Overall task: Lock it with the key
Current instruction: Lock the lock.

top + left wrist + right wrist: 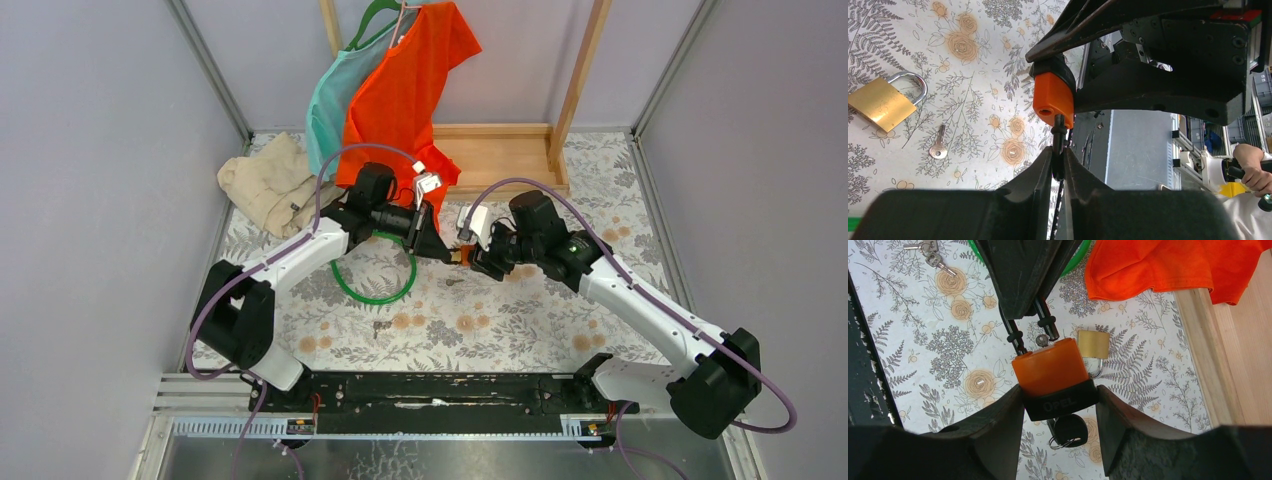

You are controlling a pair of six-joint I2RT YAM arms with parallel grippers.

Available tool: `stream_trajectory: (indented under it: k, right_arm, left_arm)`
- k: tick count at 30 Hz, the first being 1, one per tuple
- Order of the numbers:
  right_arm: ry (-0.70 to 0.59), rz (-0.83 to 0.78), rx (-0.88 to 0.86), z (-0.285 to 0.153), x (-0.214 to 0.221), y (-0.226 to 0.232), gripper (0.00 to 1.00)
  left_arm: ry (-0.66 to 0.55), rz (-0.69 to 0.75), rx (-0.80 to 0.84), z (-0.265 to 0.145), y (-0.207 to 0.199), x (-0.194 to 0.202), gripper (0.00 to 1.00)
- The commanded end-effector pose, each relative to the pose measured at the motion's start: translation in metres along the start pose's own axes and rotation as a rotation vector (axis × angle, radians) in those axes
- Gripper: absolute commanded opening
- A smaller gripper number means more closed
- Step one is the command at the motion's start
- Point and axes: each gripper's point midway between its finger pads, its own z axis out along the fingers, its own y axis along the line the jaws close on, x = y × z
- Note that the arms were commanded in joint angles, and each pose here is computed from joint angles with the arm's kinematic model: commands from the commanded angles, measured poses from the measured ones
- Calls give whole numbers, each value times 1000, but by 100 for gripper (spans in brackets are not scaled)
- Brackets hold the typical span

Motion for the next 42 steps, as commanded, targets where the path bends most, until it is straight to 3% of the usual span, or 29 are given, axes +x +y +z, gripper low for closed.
stream_trajectory:
  k: [1,7,9,12,15,18,32,37,42]
  right_arm:
    - [-106,-14,61,-8,-29,-15,0]
    - [-111,-9,82,-9,-30,-19,0]
    - [-111,-12,87,-9,-29,-19,2]
    - [-111,-15,96,-10,-26,-20,14]
    - [-112,-10,101,-10,-23,-20,33]
    - [-121,0,93,-11,-23,-19,40]
    - [-143,10,18,-10,-23,-8,41]
    - [-151,13,-1,-11,-23,-6,64]
    - [-174,4,-70,-14,-25,6,78]
  left_arm:
    - [-17,83,40,2,-10,-13,17]
    - [-14,102,25,1,-9,-16,1]
    - [-14,114,18,1,-9,-18,0]
    - [-13,150,3,-2,-10,-21,0]
    - [-8,191,-8,-5,-12,-22,0]
    - [-11,221,-13,-7,-14,-23,0]
    - [-23,266,9,-13,-27,-25,0]
    - [-31,290,8,-15,-31,-28,0]
    - [-36,308,10,-15,-33,-31,0]
